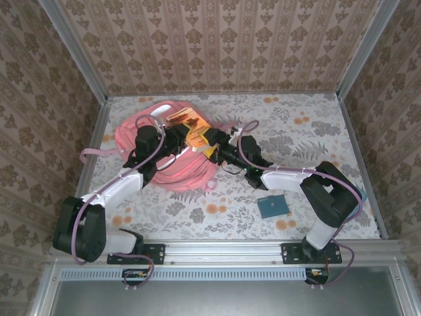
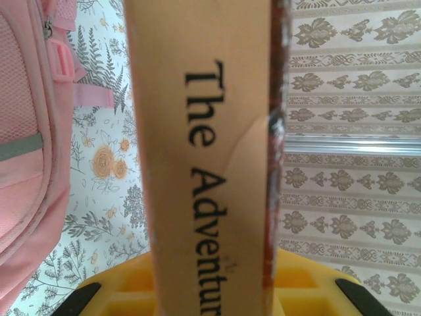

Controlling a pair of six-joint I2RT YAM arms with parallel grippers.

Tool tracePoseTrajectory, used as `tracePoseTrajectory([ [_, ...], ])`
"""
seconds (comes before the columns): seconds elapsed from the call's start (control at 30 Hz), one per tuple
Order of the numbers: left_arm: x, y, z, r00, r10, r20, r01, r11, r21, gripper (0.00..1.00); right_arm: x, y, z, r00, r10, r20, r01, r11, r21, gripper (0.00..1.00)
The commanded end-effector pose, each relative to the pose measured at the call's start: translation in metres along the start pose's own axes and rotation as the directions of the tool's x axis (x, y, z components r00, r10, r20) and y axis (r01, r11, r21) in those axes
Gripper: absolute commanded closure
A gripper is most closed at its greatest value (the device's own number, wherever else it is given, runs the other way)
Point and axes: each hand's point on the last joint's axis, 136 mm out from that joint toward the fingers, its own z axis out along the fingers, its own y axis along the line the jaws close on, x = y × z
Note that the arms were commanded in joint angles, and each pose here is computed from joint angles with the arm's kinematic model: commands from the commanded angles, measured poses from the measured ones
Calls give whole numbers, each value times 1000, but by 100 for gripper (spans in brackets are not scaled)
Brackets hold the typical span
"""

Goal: Pack books, pencil case, and school supplies into a backpack

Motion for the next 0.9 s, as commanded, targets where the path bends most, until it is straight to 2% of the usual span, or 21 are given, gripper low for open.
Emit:
tracePoseTrajectory([
  [0.0, -8, -26, -10, 999, 22, 36, -25, 996, 90, 82, -3, 22, 1, 999, 10, 36, -8, 997, -82, 47],
  [0.07, -7, -22, -10, 999, 22, 30, -25, 997, 78, 75, -8, 18, -2, 998, 6, 65, -2, 998, -59, 60],
  [0.17, -5, -16, -11, 998, 58, 11, -59, 997, 58, 54, -17, 8, -10, 993, -40, 107, 38, 999, 19, 73],
  [0.27, 0, 0, -16, 988, 151, -22, -151, 988, -15, 31, -25, 1, -23, 981, -140, 136, 122, 984, 129, 81],
  [0.37, 4, 23, -28, 963, 264, -59, -269, 954, -129, 17, -36, 2, -43, 950, -265, 163, 225, 948, 227, 84],
  [0.47, 7, 47, -46, 907, 397, -138, -420, 870, -259, 10, -49, -5, -66, 913, -374, 165, 300, 887, 351, 84],
  [0.53, 11, 56, -58, 848, 483, -219, -529, 792, -304, 6, -55, 6, -87, 884, -435, 170, 341, 850, 400, 84],
  [0.63, 16, 62, -70, 759, 558, -337, -650, 681, -337, 3, -65, 3, -110, 857, -489, 162, 364, 798, 481, 84],
  [0.87, 26, 64, -74, 593, 641, -488, -804, 501, -319, 0, -79, 5, -144, 828, -528, 190, 360, 759, 542, 84],
])
